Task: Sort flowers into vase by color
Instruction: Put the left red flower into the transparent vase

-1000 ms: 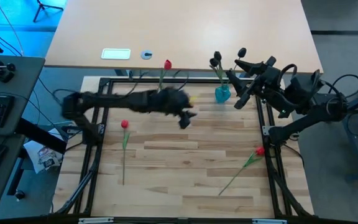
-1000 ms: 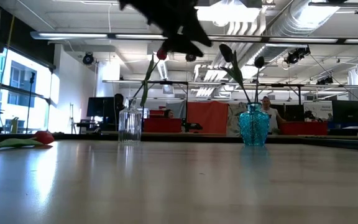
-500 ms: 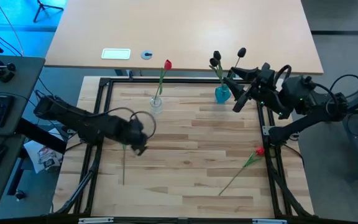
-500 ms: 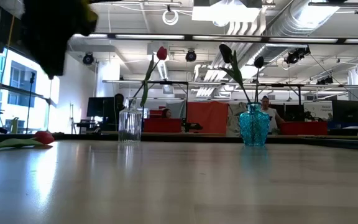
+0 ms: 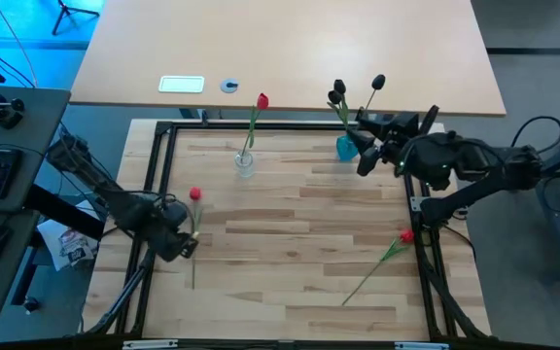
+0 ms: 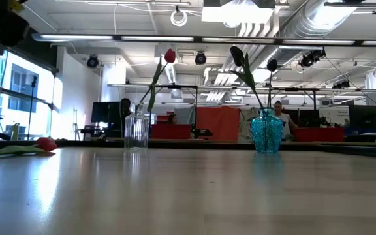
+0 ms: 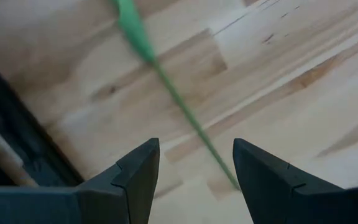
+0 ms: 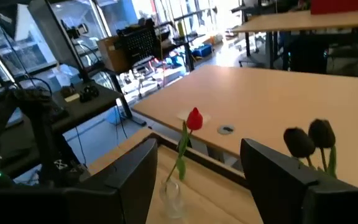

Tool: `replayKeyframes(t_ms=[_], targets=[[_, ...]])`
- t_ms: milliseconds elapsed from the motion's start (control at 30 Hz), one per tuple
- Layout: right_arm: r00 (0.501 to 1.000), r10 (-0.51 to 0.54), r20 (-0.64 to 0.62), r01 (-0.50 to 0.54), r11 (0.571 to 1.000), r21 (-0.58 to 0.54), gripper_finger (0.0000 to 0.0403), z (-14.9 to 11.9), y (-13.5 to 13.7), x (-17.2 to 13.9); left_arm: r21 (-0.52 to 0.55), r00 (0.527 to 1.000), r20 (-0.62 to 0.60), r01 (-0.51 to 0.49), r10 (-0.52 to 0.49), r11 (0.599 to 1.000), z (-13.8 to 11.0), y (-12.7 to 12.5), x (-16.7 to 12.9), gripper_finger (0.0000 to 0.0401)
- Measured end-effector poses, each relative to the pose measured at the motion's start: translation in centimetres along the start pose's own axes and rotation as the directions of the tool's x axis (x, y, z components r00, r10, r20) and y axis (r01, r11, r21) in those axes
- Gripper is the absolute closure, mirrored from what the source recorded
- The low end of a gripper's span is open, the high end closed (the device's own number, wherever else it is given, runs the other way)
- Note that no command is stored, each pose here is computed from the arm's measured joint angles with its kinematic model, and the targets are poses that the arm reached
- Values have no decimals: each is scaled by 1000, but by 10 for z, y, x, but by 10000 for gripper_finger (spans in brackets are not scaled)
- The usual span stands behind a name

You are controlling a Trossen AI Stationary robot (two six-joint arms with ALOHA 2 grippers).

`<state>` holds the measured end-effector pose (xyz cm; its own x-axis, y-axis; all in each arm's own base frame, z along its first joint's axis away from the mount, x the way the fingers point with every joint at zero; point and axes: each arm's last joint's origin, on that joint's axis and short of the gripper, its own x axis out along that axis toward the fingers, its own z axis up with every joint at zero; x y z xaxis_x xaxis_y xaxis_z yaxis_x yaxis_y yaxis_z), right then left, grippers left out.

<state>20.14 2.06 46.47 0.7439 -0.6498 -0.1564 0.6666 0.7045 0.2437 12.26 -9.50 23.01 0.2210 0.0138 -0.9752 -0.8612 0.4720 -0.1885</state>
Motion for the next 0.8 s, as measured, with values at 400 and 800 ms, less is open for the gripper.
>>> replayKeyframes(t_ms=[400, 800], targets=[[999, -13, -47, 11, 999, -48, 176, -9, 4, 5, -205, 989, 116, -70, 95, 976, -3, 6, 9, 208], [998, -22, -62, 14, 992, -125, 176, -11, 2, 5, -419, 979, 130, -90, 158, 903, 22, -5, 68, 208]])
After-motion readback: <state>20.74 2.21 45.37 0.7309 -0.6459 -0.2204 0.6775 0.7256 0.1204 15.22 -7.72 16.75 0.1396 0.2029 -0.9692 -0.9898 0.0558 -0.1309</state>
